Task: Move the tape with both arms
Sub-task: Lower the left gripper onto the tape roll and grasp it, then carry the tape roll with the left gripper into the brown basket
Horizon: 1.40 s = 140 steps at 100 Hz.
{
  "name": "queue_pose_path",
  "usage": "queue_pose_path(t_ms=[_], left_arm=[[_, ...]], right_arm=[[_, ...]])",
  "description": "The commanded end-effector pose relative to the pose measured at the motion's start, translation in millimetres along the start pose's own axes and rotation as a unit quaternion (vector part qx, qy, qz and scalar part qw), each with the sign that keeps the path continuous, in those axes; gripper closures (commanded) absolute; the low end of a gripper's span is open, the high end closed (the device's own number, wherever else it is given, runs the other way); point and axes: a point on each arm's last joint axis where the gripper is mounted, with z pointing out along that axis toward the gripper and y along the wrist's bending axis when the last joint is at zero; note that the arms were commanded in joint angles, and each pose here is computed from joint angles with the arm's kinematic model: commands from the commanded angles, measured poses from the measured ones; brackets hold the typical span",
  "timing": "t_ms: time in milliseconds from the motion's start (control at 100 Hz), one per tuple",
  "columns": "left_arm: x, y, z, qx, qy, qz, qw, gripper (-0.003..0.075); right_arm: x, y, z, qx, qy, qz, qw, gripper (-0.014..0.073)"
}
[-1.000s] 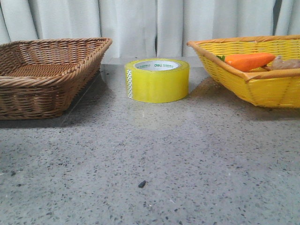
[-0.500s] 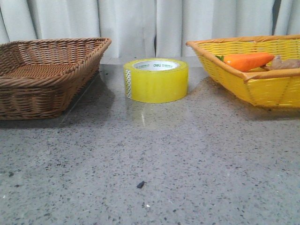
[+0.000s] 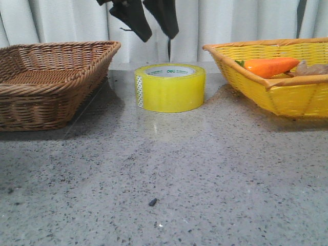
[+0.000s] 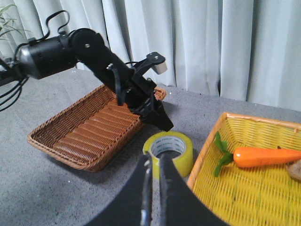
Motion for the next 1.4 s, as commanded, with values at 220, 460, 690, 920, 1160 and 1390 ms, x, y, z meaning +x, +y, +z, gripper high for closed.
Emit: queue_pose_path(t_ms=[220,460,690,920,1160,1390], left_arm=[[-4,3,-24,-0.048,-0.001,-0.004,0.999,0.0216],[-4,4,7,-0.014,0.01,-0.018,1.0,0.022],[1,9,33,-0.016,0.037,-0.021,0.999,0.022],[3,11,39,-0.02,0.046,-0.022,0.999,0.051],[-19,-9,-37,-0.021,-0.057,0.014,0.998,0.0741],[-17,-8,-150,-0.16,-0.141,0.064,0.975,0.0741]], right_arm=[[-10,-2,0,0.014,-0.023,-0.013,1.0,0.0642],[-10,-2,13,0.02,-0.003,-0.017,1.0,0.0642],[-10,-3,19,0.022,0.007,-0.018,1.0,0.0642],[-8,-4,19,0.027,0.014,-0.022,0.999,0.0642],[-9,-4,19,0.031,0.01,-0.026,0.999,0.0642],[-9,-4,19,0.031,0.01,-0.026,0.999,0.0642]])
